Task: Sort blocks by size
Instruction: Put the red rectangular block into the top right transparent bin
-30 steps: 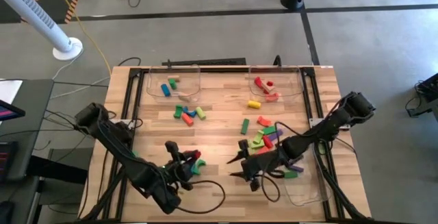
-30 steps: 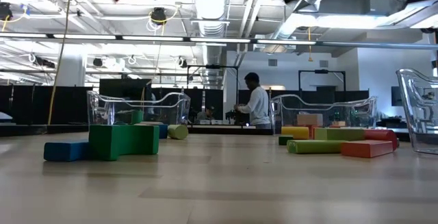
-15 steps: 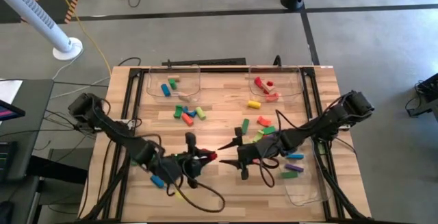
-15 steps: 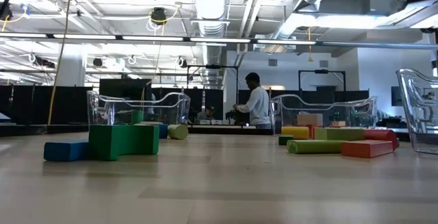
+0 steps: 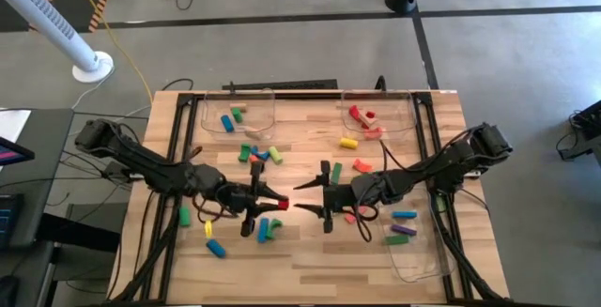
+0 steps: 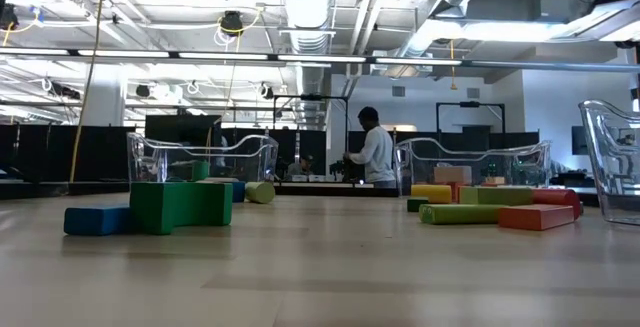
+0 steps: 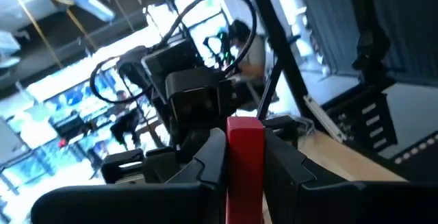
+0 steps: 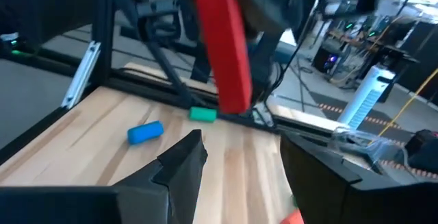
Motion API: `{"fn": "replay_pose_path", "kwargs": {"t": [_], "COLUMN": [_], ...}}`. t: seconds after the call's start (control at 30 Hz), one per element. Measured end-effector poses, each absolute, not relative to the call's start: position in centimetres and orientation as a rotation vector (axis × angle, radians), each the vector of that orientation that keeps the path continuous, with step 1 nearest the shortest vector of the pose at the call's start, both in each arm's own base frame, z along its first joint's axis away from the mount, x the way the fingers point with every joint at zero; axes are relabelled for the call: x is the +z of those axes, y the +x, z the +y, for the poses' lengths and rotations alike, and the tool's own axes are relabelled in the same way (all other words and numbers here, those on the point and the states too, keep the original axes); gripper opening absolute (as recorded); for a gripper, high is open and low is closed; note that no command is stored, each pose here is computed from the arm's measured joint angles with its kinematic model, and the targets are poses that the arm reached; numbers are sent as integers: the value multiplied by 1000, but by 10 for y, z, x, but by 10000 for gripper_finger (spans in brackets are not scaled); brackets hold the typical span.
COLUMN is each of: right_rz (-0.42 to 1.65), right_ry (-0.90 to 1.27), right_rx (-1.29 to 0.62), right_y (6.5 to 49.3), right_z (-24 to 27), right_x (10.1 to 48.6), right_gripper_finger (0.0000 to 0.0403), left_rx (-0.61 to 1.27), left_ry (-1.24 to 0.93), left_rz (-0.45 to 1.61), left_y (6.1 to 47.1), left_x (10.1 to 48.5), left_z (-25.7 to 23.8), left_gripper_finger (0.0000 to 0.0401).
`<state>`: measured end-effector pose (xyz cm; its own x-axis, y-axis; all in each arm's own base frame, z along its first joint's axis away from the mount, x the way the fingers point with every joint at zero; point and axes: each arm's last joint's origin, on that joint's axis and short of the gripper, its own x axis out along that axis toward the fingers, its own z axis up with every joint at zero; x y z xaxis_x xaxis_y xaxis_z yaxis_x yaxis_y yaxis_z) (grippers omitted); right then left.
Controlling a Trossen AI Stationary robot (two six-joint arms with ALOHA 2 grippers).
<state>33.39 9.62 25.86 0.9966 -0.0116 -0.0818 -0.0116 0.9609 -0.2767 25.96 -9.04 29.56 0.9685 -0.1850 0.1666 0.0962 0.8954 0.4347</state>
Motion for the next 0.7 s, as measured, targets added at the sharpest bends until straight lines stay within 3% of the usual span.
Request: {"fn": "replay_pose_path", "kwargs": {"t": [0.27,0.7], "right_rz": [51,-11], "right_ry": [-262,-273], "right_rx": [51,-43], "right_y": [340,379], "right_z": [82,72], "right_x": [259,243], "right_gripper_finger": [223,223], "left_rx": [-181,-188], "left_ry": [451,425], "left_rz": [-252,-265], "left_y": [260,263], "left_x": [288,289], "left_z": [-77,-67], "left_gripper_finger": [53,54]}}
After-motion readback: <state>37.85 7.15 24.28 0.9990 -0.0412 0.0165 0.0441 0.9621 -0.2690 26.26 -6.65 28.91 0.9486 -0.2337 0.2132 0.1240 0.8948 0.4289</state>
